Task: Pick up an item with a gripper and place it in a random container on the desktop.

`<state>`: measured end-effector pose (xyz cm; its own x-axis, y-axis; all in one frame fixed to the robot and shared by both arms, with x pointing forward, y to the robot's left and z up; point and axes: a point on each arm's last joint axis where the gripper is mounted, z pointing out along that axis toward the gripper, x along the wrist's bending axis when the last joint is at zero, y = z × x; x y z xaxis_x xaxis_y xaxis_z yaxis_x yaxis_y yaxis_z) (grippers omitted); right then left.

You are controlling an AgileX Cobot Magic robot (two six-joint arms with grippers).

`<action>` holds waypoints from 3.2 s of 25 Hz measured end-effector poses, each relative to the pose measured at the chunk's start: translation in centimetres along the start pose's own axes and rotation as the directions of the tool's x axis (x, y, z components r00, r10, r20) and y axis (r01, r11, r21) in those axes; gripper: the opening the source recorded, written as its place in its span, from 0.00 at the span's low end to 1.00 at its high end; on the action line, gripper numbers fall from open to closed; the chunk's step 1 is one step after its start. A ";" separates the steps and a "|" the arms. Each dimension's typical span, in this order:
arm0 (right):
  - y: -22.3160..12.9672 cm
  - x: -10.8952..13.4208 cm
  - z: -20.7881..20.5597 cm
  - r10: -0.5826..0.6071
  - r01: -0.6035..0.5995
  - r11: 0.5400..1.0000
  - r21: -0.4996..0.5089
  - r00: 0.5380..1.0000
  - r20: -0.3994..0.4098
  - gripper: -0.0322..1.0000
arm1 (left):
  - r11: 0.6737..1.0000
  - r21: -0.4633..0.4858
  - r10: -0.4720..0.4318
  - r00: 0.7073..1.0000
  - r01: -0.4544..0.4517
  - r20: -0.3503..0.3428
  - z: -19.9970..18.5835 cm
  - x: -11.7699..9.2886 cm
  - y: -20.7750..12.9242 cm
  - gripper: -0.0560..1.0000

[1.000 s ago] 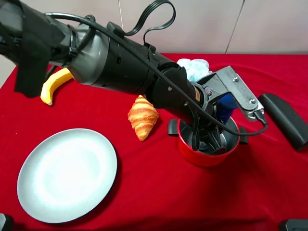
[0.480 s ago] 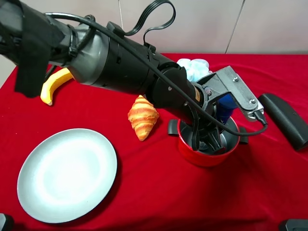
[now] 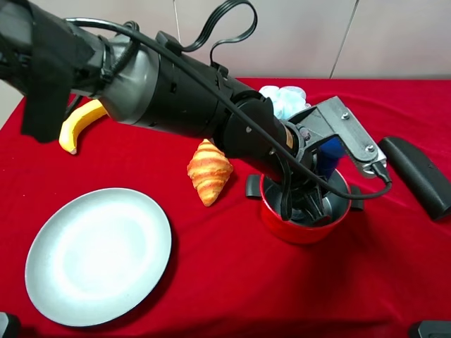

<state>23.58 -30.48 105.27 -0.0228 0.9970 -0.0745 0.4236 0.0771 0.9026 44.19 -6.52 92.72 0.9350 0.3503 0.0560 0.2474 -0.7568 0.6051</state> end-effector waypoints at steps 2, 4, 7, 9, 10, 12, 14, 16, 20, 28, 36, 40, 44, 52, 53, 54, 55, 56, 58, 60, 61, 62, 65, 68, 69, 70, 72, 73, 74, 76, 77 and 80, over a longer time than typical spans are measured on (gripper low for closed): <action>0.0 0.0 0.0 0.000 0.000 1.000 0.000 1.000 0.000 0.70 | 1.000 -0.005 0.000 1.000 0.000 -0.002 0.0 0.0 0.0 0.73; 0.0 0.0 0.0 0.000 0.000 1.000 0.000 1.000 0.000 0.70 | 1.000 -0.015 0.000 1.000 0.000 -0.006 0.0 0.1 0.1 0.84; 0.0 0.0 0.0 0.000 0.000 1.000 0.000 1.000 0.000 0.70 | 0.999 -0.036 0.000 1.000 -0.001 -0.013 0.0 0.1 0.3 0.95; 0.0 0.0 0.0 0.000 0.000 1.000 0.000 1.000 0.000 0.70 | 0.999 -0.046 0.000 1.000 -0.001 -0.017 -0.1 0.2 0.5 0.98; 0.0 0.0 0.0 0.000 0.000 1.000 0.000 1.000 0.000 0.70 | 0.999 -0.046 0.000 1.000 -0.001 -0.017 -0.1 0.2 0.5 0.98; 0.0 0.0 0.0 0.000 0.000 1.000 0.000 1.000 0.000 0.70 | 0.998 -0.059 0.000 1.000 -0.001 -0.019 -0.5 0.2 0.7 0.99; 0.0 0.0 0.0 0.000 0.000 1.000 0.000 1.000 0.000 0.70 | 0.996 -0.090 0.001 1.000 -0.003 -0.026 -1.3 0.3 1.3 0.99; 0.0 0.0 0.0 0.000 0.000 1.000 0.000 1.000 0.000 0.70 | 0.994 -0.106 0.001 1.000 -0.004 -0.029 -1.8 0.3 1.6 0.99; 0.0 0.0 0.0 0.000 0.000 1.000 0.000 1.000 0.000 0.70 | 0.989 -0.147 0.001 0.999 -0.006 -0.034 -3.6 0.3 2.5 0.99; 0.0 0.0 0.0 0.000 0.000 1.000 0.000 1.000 0.000 0.70 | 0.977 -0.213 -0.037 0.999 0.033 -0.017 -9.5 0.1 4.4 0.99; 0.0 0.0 0.0 0.000 0.000 1.000 0.000 1.000 0.000 0.70 | 0.976 -0.202 -0.081 0.997 0.083 0.020 -14.2 -0.3 4.6 0.99; 0.0 0.0 0.0 0.000 0.000 1.000 0.000 1.000 0.000 0.70 | 0.984 -0.148 -0.093 0.995 0.096 0.025 -15.7 -0.5 4.1 0.99; 0.0 0.0 0.0 0.000 0.000 1.000 0.000 1.000 0.000 0.70 | 0.992 -0.050 -0.115 0.993 0.113 -0.030 -17.3 -0.1 3.1 0.99; 0.0 0.0 0.0 0.000 0.000 1.000 0.000 1.000 0.000 0.70 | 0.957 0.207 -0.152 0.961 0.202 -0.232 -22.0 1.0 -0.2 0.99; 0.0 0.0 0.0 0.000 0.000 1.000 0.000 1.000 0.000 0.70 | 0.950 0.227 -0.157 0.957 0.214 -0.244 -22.7 1.0 -0.5 0.99; 0.0 0.0 0.0 0.000 0.000 1.000 0.000 1.000 0.000 0.70 | 0.941 0.250 -0.162 0.954 0.226 -0.252 -23.5 0.9 -0.9 0.99; 0.0 0.0 0.0 0.000 0.000 1.000 0.000 1.000 0.000 0.70 | 0.933 0.272 -0.166 0.952 0.236 -0.258 -24.3 0.8 -1.4 0.99; 0.0 0.0 0.0 0.000 0.000 1.000 0.000 1.000 0.000 0.70 | 0.926 0.289 -0.168 0.950 0.244 -0.263 -24.9 0.7 -1.8 0.99; 0.0 0.0 0.0 0.000 0.000 1.000 0.000 1.000 0.000 0.70 | 0.906 0.335 -0.170 0.947 0.260 -0.274 -26.1 0.5 -3.0 0.99; 0.0 0.0 0.0 0.000 0.000 1.000 0.000 1.000 0.000 0.70 | 0.898 0.349 -0.174 0.945 0.268 -0.279 -27.0 0.4 -3.8 0.99; 0.0 0.0 0.0 0.000 0.000 1.000 0.000 1.000 0.000 0.70 | 0.900 0.343 -0.175 0.944 0.268 -0.279 -27.3 0.3 -4.2 0.99; 0.0 0.0 0.0 0.000 0.000 1.000 0.000 1.000 0.000 0.70 | 0.902 0.338 -0.177 0.944 0.268 -0.278 -27.7 0.2 -4.5 0.99; 0.0 0.0 0.0 0.000 0.000 1.000 0.000 1.000 0.000 0.70 | 0.905 0.329 -0.180 0.944 0.269 -0.277 -28.4 0.0 -5.6 0.99; 0.0 0.0 0.0 0.000 0.000 1.000 0.000 1.000 0.000 0.70 | 0.906 0.328 -0.180 0.944 0.269 -0.277 -28.9 -0.2 -6.9 0.99; 0.0 0.0 0.0 0.000 0.000 1.000 0.000 1.000 0.000 0.70 | 0.906 0.328 -0.180 0.944 0.269 -0.277 -29.1 -0.3 -7.5 0.99; 0.0 0.0 0.0 0.000 0.000 1.000 0.000 1.000 0.000 0.70 | 0.906 0.327 -0.180 0.944 0.269 -0.277 -29.3 -0.4 -8.0 0.99; 0.0 0.0 0.0 0.000 0.000 1.000 0.000 1.000 0.000 0.70 | 0.903 0.323 -0.194 0.941 0.282 -0.279 -29.9 -0.6 -9.5 0.99; 0.0 0.0 0.0 0.000 0.000 1.000 0.000 1.000 0.000 0.70 | 0.897 0.323 -0.210 0.935 0.300 -0.285 -30.0 -0.5 -10.3 0.99; 0.0 0.0 0.0 0.000 0.000 1.000 0.000 1.000 0.000 0.70 | 0.892 0.313 -0.238 0.927 0.327 -0.291 -30.4 -0.3 -11.1 0.99; 0.0 0.0 0.0 0.000 0.000 1.000 0.000 1.000 0.000 0.70 | 0.871 0.292 -0.304 0.901 0.394 -0.309 -31.0 -0.1 -12.9 0.99; 0.0 0.0 0.0 0.000 0.000 1.000 0.000 1.000 0.000 0.70 | 0.856 0.277 -0.349 0.883 0.437 -0.316 -31.3 0.1 -13.7 0.99; 0.0 0.0 0.0 0.000 0.000 1.000 0.000 1.000 0.000 0.70 | 0.806 0.207 -0.474 0.814 0.555 -0.335 -32.4 -0.1 -16.5 0.99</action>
<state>23.58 -30.48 105.27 -0.0228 0.9970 -0.0745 0.4233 0.0771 0.9027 31.77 23.80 108.44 0.5587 0.8290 0.0250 0.7706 -0.5300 0.3540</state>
